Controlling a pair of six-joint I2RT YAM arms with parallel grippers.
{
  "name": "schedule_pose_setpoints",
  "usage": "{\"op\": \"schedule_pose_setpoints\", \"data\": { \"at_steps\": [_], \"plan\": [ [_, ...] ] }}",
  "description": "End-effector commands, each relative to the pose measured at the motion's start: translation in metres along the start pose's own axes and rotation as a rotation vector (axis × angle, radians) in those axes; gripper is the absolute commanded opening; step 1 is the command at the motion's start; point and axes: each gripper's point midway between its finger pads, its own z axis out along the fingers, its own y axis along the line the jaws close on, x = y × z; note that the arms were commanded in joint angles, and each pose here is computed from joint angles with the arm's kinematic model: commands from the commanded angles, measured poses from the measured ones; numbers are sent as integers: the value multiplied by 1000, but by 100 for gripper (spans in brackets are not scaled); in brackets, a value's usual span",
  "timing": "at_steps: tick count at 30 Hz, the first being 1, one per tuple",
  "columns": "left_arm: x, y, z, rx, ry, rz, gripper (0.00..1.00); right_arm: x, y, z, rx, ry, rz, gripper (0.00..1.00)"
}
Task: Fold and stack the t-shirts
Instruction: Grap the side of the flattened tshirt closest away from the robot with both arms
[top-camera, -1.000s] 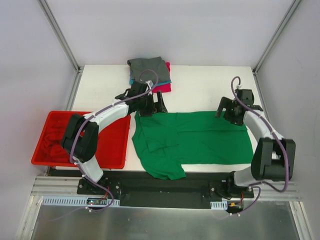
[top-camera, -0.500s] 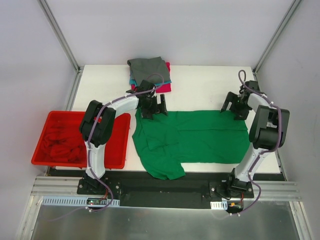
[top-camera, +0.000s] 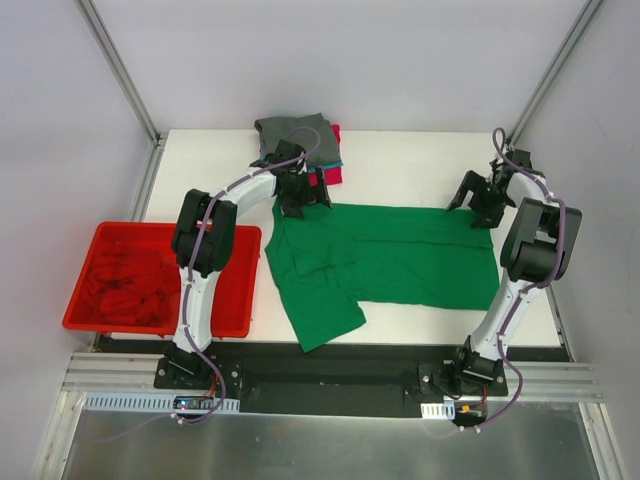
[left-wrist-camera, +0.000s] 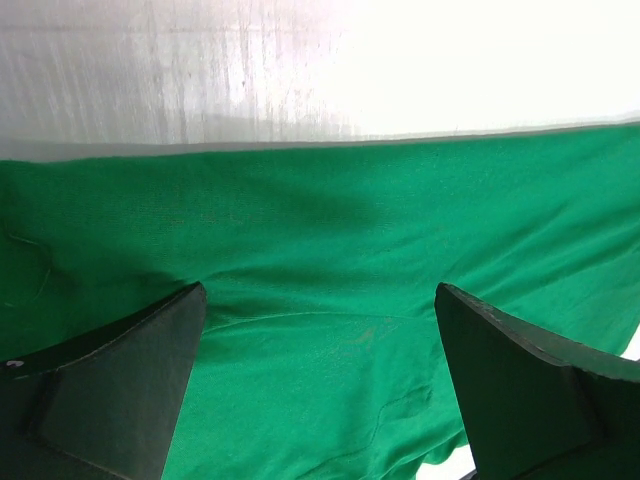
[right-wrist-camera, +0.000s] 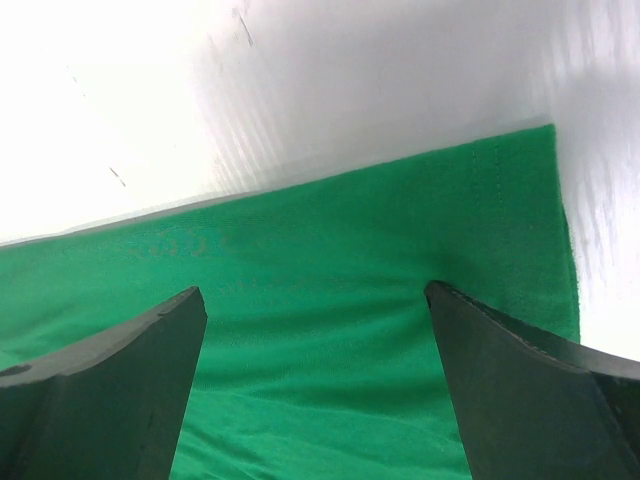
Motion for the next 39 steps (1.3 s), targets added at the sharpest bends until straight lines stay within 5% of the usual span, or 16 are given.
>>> {"op": "schedule_pose_setpoints", "data": {
  "at_steps": [1, 8, 17, 25, 32, 39],
  "plan": [
    [-10, 17, 4, -66, -3, 18, 99, -17, -13, 6, 20, 2, -39, 96],
    [-31, -4, -22, -30, -77, 73, 99, -35, 2, -8, -37, -33, -71, 96],
    [-9, -71, -108, 37, -212, 285, 99, -36, 21, -114, 39, -210, -95, 96],
    [117, -47, -148, 7, -136, 280, 99, 55, -15, -147, 153, -431, 147, 96],
    [255, -13, -148, -3, 72, 299, 98, 119, -25, -144, 107, -503, 194, 96],
    [333, 11, -129, -98, 258, 352, 79, 137, -66, -160, 301, -620, 278, 96]
  ]
}}
